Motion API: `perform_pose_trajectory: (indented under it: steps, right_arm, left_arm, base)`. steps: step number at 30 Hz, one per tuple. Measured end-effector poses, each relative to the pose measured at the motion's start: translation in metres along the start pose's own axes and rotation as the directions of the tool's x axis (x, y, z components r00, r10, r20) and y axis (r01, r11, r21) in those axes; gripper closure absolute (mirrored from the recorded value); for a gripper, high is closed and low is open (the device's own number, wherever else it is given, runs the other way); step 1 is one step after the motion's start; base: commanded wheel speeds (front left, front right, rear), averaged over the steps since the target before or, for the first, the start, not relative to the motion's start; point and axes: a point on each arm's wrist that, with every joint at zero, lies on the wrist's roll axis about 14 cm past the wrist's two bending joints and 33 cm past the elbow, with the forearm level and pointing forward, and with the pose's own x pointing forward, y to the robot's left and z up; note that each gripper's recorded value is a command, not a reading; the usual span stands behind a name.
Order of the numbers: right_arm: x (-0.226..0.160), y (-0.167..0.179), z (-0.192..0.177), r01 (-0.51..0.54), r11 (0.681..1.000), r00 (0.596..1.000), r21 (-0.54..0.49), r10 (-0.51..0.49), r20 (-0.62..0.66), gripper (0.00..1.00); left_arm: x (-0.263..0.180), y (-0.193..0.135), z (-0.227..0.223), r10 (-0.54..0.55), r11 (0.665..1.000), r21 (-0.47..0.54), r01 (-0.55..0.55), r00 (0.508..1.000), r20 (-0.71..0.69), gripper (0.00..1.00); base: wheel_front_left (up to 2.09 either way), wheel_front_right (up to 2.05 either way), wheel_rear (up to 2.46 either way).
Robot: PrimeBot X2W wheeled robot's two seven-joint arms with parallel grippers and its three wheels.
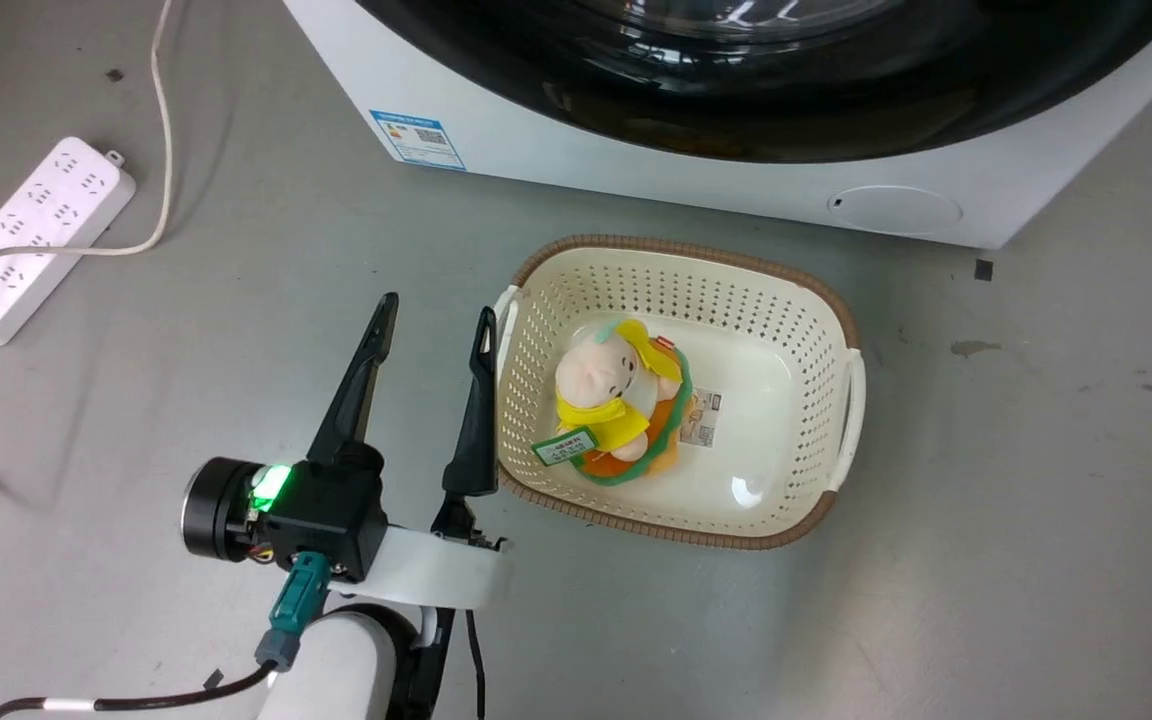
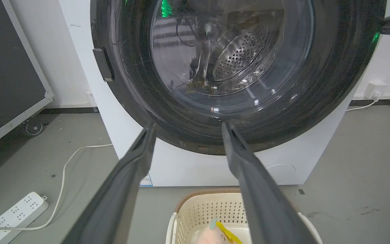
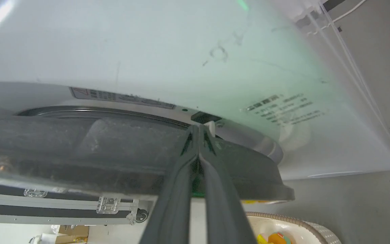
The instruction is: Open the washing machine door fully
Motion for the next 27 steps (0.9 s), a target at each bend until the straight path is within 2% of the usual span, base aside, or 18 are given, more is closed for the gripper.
perform_pose_trajectory:
  steps: [9, 18, 27]
  right_arm:
    - [0.000, 0.011, 0.000, -0.062, 0.979, 0.993, 0.193, 0.080, -0.085, 1.00]
    - [0.001, 0.016, -0.007, -0.080, 0.961, 0.976, 0.266, 0.130, -0.175, 1.00]
    - [-0.019, 0.027, -0.035, -0.079, 0.954, 0.944, 0.290, 0.165, -0.286, 1.00]
  left_arm:
    - [-0.002, 0.001, 0.009, 0.002, 1.000, 0.006, -0.002, 0.999, 0.034, 0.00]
    - [-0.002, 0.001, 0.012, 0.000, 1.000, 0.013, 0.000, 0.998, 0.055, 0.00]
    - [-0.008, 0.001, 0.037, -0.001, 1.000, 0.016, -0.001, 0.992, 0.125, 0.00]
  base:
    - [0.00, 0.00, 0.00]
    - [0.00, 0.00, 0.00]
    - [0.00, 0.00, 0.00]
